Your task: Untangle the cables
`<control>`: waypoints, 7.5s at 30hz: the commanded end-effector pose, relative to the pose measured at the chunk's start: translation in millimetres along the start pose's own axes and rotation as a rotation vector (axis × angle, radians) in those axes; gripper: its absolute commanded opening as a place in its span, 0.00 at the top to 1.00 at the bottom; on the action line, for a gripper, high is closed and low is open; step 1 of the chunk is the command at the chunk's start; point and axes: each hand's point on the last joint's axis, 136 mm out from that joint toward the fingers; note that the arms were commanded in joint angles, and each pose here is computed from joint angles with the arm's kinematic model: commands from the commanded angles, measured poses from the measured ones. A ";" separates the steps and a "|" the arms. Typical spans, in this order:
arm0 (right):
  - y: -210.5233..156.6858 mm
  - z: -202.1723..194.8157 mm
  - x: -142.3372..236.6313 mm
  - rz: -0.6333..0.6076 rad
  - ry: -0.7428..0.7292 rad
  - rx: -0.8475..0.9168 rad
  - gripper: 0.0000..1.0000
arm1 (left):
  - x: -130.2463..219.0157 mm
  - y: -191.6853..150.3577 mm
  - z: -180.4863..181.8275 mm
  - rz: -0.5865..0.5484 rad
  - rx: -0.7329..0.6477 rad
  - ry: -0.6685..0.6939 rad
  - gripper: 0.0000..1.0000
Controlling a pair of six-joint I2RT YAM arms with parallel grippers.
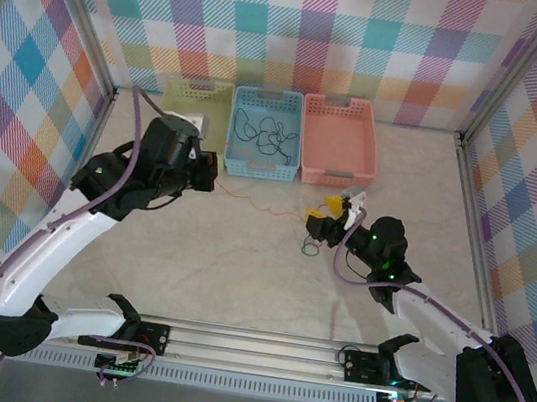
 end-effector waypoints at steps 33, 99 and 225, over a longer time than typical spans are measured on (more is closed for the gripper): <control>-96.7 46.7 -59.2 0.467 0.385 0.239 0.44 | 119.1 106.5 -34.7 -0.257 -0.134 -0.174 1.00; -153.8 6.2 -70.8 0.663 0.188 0.516 1.00 | 233.6 153.1 71.5 -0.653 -0.001 0.328 1.00; -104.6 -61.2 -48.0 0.460 -0.065 0.112 1.00 | -167.4 -173.8 102.8 0.598 0.273 0.206 1.00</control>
Point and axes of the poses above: each hand's point on the last joint's axis, 136 mm out from that joint toward the fingers, its own x axis back along the fingers, its own z axis along the line the jaws close on, y = z × x, and after that the axes turned 11 degrees about -x, right-handed
